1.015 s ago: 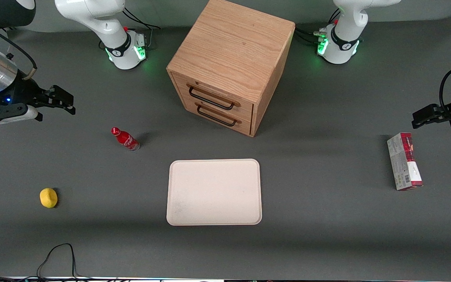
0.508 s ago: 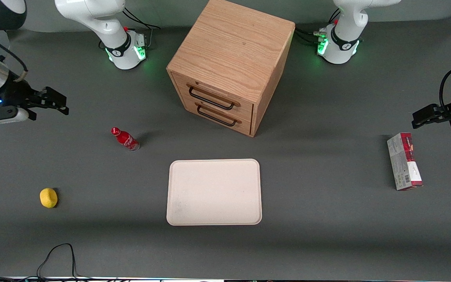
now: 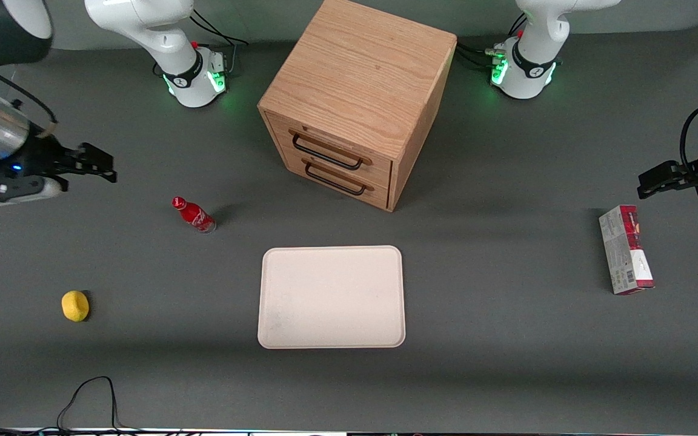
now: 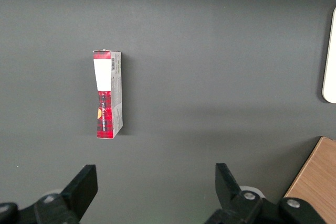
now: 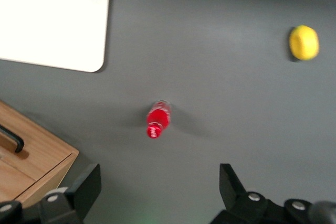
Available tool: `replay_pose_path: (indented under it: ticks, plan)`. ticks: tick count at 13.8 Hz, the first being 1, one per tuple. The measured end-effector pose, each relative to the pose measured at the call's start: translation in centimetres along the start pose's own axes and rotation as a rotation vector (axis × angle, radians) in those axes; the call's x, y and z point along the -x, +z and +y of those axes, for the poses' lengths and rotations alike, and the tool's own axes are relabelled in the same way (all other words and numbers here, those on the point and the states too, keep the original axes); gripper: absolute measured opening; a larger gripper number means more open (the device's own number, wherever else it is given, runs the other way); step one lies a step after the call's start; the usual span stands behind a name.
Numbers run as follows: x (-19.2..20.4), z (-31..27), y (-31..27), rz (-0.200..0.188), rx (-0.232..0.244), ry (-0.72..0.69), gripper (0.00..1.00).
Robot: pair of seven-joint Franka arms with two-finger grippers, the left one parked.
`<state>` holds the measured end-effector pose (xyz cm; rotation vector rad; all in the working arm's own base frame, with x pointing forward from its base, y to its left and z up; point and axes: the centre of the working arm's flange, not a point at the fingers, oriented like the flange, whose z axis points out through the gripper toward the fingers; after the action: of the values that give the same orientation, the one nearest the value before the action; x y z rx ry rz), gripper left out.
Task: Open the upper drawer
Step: 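Move the right gripper toward the upper drawer's black handle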
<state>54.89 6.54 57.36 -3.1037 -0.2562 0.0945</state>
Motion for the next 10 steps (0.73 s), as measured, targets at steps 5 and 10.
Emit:
replay_pose_path:
  ticks: [5,10]
  plan:
    - [-2.0,-6.8,2.3,-0.036,-0.09,-0.093,1.0]
    - [-2.2,-14.4,3.7,-0.062,-0.091,-0.248,1.0]
